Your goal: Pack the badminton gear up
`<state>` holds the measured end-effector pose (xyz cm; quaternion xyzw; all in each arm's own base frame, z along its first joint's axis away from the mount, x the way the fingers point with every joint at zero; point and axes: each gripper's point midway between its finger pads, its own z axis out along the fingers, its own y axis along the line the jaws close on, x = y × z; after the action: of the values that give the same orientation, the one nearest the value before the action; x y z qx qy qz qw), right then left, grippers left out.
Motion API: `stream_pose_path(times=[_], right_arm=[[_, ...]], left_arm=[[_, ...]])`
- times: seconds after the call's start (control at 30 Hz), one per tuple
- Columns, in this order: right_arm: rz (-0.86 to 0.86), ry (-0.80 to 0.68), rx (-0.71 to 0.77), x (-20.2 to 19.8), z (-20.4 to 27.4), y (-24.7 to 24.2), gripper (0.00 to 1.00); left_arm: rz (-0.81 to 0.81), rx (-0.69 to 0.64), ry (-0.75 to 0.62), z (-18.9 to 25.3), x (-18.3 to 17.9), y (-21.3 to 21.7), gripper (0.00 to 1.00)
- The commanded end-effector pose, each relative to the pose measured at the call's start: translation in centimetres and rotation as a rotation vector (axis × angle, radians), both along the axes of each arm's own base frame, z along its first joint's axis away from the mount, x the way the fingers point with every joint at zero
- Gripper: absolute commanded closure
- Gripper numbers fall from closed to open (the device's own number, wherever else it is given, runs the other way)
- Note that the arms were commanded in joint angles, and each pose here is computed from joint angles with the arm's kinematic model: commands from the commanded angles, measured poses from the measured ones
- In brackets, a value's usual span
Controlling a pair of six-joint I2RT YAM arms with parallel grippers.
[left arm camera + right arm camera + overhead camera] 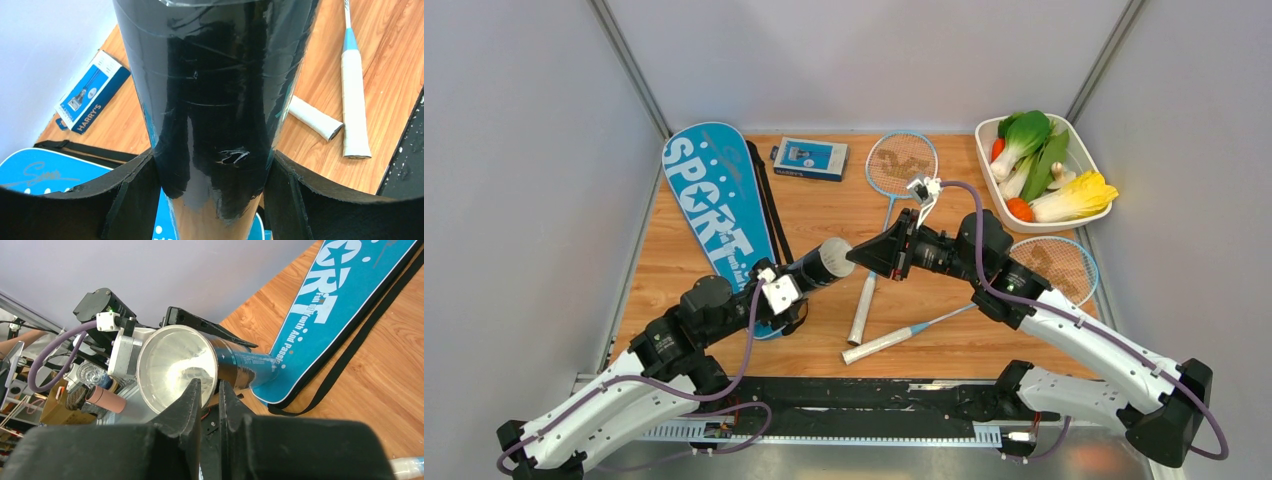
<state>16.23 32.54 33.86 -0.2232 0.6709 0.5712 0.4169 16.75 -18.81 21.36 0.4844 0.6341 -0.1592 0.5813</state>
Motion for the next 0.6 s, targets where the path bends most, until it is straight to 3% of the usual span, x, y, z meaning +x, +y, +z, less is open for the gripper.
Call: stream_pose_path(times=[0.0, 0.1, 0.2, 0.33, 0.4, 0.5, 0.57], right_arm=[[0.098, 0.110, -0.121, -2.1, -4.9, 0.9, 0.90], [0.091, 0.120, -0.129, -1.9, -5.0, 1.0, 0.87], [0.073, 0.132, -0.140, -1.5, -5.3, 1.0, 0.64], [0.081, 0.119, -0.126, -1.2, -4.1, 1.6, 0.47], [0.086, 0.113, -0.127, -1.0, -3.9, 1.9, 0.48], [0.090, 0.127, -0.144, -0.9, -4.6, 2.2, 0.69], [0.080, 0.145, -0.161, -0.7, -5.6, 2.2, 0.77]], left_arm=[[-0.126, -0.311, -0.211, 11.2, -1.0, -2.5, 0.43], [-0.134, -0.298, -0.233, 11.5, -1.1, -2.5, 0.43], [-0.133, -0.279, -0.237, 11.6, -1.0, -2.5, 0.43], [-0.126, -0.248, -0.242, 11.4, -0.6, -2.6, 0.43], [-0.127, -0.244, -0.248, 11.5, -0.4, -2.7, 0.43], [-0.134, -0.250, -0.246, 11.6, -0.5, -2.9, 0.43], [-0.138, -0.253, -0.248, 11.7, -0.5, -3.0, 0.43]])
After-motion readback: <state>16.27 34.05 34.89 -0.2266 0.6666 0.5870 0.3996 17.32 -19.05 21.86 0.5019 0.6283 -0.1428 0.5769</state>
